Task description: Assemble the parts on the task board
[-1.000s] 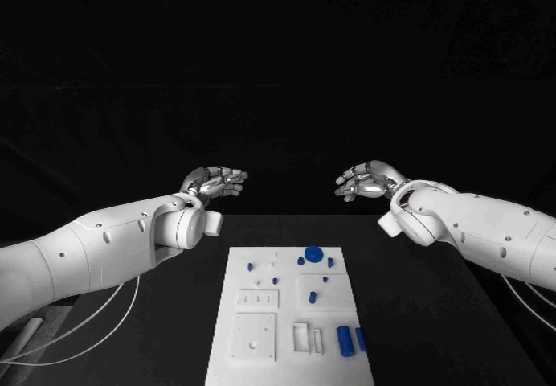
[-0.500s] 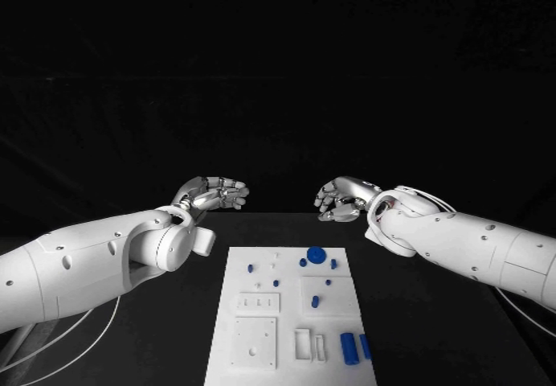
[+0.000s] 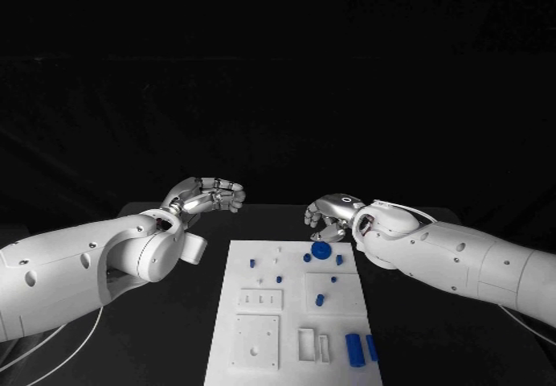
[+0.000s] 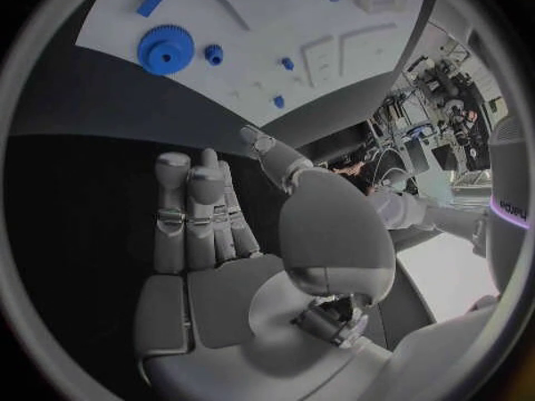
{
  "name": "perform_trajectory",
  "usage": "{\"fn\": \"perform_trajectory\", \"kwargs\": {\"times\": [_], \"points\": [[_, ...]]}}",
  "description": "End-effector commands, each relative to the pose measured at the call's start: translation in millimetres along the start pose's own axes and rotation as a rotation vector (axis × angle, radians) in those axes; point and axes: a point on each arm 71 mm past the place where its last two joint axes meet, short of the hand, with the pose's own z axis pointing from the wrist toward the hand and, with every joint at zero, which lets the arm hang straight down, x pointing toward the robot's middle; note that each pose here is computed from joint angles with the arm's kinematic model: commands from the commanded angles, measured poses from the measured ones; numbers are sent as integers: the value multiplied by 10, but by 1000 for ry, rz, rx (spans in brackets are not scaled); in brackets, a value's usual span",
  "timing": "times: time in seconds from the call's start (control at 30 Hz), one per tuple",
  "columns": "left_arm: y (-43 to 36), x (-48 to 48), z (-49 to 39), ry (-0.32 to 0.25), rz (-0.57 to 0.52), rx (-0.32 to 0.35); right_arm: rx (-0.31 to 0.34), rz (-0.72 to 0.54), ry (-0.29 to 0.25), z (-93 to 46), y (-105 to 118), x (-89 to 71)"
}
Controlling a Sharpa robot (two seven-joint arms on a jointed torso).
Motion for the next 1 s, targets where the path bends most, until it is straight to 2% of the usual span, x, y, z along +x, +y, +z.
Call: {"fn": "perform_trajectory", "kwargs": {"times": [0.03, 0.4, 0.77, 1.0], "points": [[-25, 59, 10, 29, 4, 17, -4, -85, 48, -9, 8, 101], [-19, 94, 31, 38, -7, 11, -20, -115, 63, -3, 76, 192], [-15, 98, 30, 50, -10, 7, 14, -184, 108, -6, 68, 276], [-14, 92, 26, 50, -11, 7, 21, -196, 118, -4, 55, 320]]}}
